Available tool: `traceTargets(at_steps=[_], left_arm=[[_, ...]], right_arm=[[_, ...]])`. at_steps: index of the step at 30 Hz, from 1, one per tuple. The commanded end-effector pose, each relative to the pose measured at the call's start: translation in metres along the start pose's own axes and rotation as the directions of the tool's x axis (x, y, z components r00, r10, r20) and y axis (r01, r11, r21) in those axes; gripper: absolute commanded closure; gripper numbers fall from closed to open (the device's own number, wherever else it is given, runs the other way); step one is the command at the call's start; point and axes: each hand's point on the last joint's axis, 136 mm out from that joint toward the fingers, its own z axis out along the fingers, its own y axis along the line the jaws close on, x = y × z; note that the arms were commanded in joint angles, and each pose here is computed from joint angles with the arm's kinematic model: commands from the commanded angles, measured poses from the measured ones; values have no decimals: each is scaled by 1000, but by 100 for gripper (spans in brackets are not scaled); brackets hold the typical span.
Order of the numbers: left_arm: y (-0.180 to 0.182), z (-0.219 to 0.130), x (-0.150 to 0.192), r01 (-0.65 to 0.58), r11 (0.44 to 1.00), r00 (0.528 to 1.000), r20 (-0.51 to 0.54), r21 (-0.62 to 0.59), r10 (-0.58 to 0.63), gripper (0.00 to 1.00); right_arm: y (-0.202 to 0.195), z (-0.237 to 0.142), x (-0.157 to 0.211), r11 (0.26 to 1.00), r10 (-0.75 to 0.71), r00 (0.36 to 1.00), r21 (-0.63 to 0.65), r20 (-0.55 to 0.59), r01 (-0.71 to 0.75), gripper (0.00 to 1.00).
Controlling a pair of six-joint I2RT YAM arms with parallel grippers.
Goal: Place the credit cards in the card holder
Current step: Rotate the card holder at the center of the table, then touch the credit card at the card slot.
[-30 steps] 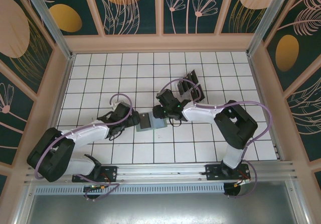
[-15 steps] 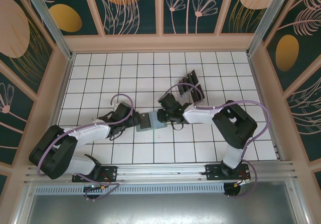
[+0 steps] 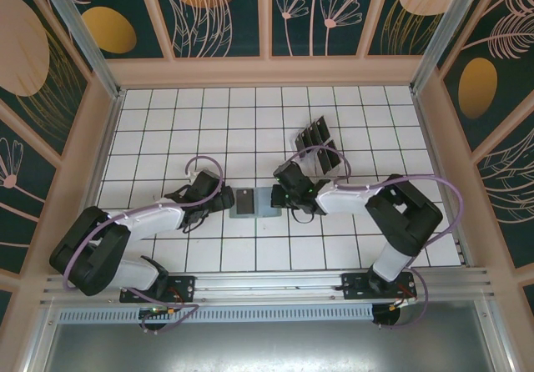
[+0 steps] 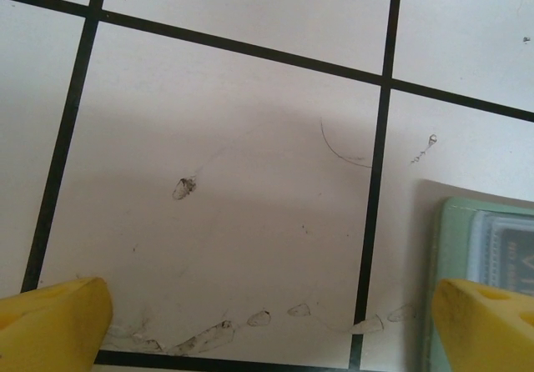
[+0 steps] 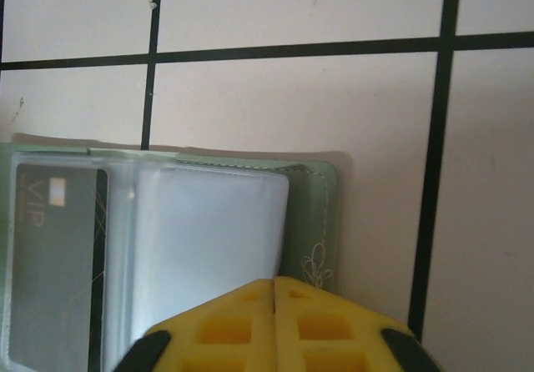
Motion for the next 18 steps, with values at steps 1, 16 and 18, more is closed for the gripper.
traceTargets(at_steps=[1, 16, 18], left_arm=[[-1, 5, -3, -17, 1000, 1000, -3, -12, 17, 1], [-6, 8, 4, -26, 999, 999, -23, 28, 27, 1], [-6, 8, 4, -28, 999, 999, -22, 31, 29, 1]], right_arm=[[9, -12, -14, 999, 20, 998, -27, 60, -18, 74], [67, -16, -24, 983, -16, 998, -180, 57, 26, 74], [70, -10, -21, 981, -14, 999, -191, 43, 22, 76]])
